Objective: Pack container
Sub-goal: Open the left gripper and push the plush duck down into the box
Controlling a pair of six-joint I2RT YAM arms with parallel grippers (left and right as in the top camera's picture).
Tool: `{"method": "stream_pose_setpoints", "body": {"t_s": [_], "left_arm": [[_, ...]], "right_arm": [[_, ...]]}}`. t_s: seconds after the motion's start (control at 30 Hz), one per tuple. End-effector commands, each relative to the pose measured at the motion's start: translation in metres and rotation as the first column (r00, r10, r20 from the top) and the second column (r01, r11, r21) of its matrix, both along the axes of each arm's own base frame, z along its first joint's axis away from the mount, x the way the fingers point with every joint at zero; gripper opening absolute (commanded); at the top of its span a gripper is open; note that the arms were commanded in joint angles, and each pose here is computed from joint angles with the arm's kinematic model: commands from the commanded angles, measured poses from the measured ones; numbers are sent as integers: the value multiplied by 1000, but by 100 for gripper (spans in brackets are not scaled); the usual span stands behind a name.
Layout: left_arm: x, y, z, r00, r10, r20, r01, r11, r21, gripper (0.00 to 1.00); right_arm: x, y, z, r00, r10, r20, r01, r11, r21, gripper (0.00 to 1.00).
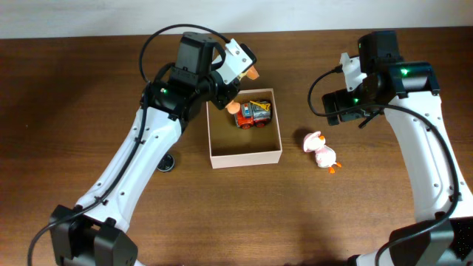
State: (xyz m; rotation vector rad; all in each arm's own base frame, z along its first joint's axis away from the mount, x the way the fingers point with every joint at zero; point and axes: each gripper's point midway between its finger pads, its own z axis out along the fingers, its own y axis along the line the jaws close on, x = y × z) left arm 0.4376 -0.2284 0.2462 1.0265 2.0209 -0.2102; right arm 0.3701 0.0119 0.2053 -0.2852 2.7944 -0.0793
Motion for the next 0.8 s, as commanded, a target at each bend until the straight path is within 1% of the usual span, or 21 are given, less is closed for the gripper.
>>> {"method": "stream_pose_setpoints", "body": {"t_s": [0.0,0.07,0.1,0.17,0.23,0.27,0.3,0.37,0.43,0.53,0.7,0.77], "left_arm": [[-15,-10,16,998,-19,-54,14,995,-95,2],[-19,-11,13,997,-32,-75,24,994,-102,2],[-19,-11,13,996,-15,-89,5,994,-113,2],[-17,-8,12,989,54,-140,-75,985,-153,2],[-13,2,8,965,176,-196,-210,964,-164,2],[-10,13,3,930,280,-238,-322,932,-163,2],[-8,20,0,897,350,-269,-401,902,-163,2],[-10,28,-8,837,438,-329,-505,849,-157,2],[-12,29,-14,808,474,-349,-545,827,-140,2],[-9,31,-29,770,543,-334,-600,795,-89,2],[-2,28,-69,705,641,-304,-669,743,17,2],[2,33,-85,664,686,-298,-707,706,48,2]], "right_arm": [[1,-4,5,1000,-17,14,17,1000,-8,99],[1,-4,5,1000,-17,14,17,1000,-8,99],[1,-4,5,1000,-17,14,17,1000,-8,99],[1,-4,5,1000,-17,14,17,1000,-8,99],[1,-4,5,1000,-17,14,17,1000,-8,99],[1,-4,5,1000,-17,14,17,1000,-8,99],[1,-4,5,1000,-17,14,17,1000,-8,99],[1,-4,5,1000,-17,14,17,1000,-8,98],[1,-4,5,1000,-17,14,17,1000,-8,99],[1,-4,5,1000,-17,14,17,1000,-8,99],[1,-4,5,1000,-17,14,17,1000,-8,99],[1,-4,5,1000,-17,14,17,1000,-8,99]]}}
